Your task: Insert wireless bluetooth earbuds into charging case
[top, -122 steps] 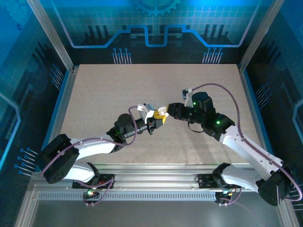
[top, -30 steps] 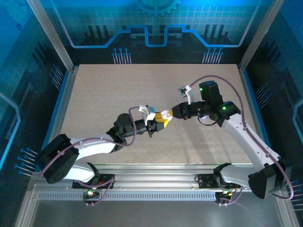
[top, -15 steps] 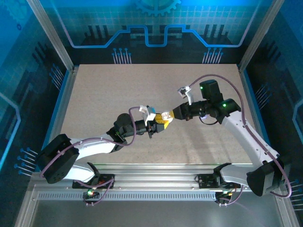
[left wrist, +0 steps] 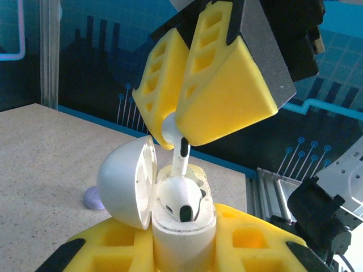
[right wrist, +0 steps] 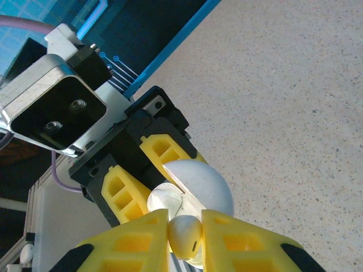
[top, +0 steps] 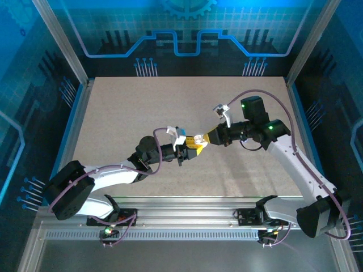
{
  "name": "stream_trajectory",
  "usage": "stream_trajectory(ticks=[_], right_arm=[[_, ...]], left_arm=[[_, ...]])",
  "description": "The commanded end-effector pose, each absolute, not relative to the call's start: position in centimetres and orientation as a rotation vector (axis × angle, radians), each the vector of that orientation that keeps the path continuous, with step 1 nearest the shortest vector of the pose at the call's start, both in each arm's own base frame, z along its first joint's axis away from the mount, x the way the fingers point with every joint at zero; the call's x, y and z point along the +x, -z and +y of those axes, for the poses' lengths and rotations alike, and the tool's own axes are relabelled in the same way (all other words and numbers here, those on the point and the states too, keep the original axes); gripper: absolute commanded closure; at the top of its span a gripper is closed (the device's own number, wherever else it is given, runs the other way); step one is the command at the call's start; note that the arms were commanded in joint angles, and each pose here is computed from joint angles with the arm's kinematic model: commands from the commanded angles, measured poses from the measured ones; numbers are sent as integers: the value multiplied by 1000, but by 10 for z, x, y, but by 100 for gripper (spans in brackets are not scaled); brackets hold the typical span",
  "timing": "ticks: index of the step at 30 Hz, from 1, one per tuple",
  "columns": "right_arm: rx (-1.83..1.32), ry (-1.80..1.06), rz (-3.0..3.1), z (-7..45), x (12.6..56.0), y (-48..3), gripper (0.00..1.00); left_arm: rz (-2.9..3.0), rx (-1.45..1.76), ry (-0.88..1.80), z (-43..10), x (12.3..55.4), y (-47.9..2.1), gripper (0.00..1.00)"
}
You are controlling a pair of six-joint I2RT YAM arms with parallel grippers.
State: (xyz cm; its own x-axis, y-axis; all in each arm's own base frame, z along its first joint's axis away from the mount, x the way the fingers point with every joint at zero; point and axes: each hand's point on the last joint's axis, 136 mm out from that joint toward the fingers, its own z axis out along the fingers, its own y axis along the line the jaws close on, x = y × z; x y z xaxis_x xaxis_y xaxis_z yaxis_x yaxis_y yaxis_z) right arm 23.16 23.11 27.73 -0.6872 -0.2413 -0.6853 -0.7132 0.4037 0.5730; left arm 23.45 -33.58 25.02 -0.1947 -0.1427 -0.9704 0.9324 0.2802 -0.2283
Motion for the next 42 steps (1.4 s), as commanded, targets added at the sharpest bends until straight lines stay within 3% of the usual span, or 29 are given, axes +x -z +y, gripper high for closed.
stream_trajectory(ticks=[1, 25, 42], right_arm=[[-873, -1257, 2149, 228, 221, -275, 80], [-822, -1246, 2162, 225, 227, -268, 81], [-621, -1191, 2154, 217, 230, -261, 82]], left_arm=[[1221, 795, 1219, -337, 225, -299, 83], [1197, 836, 1130, -338, 224, -297, 83], [1183, 794, 961, -331, 228, -298, 83]])
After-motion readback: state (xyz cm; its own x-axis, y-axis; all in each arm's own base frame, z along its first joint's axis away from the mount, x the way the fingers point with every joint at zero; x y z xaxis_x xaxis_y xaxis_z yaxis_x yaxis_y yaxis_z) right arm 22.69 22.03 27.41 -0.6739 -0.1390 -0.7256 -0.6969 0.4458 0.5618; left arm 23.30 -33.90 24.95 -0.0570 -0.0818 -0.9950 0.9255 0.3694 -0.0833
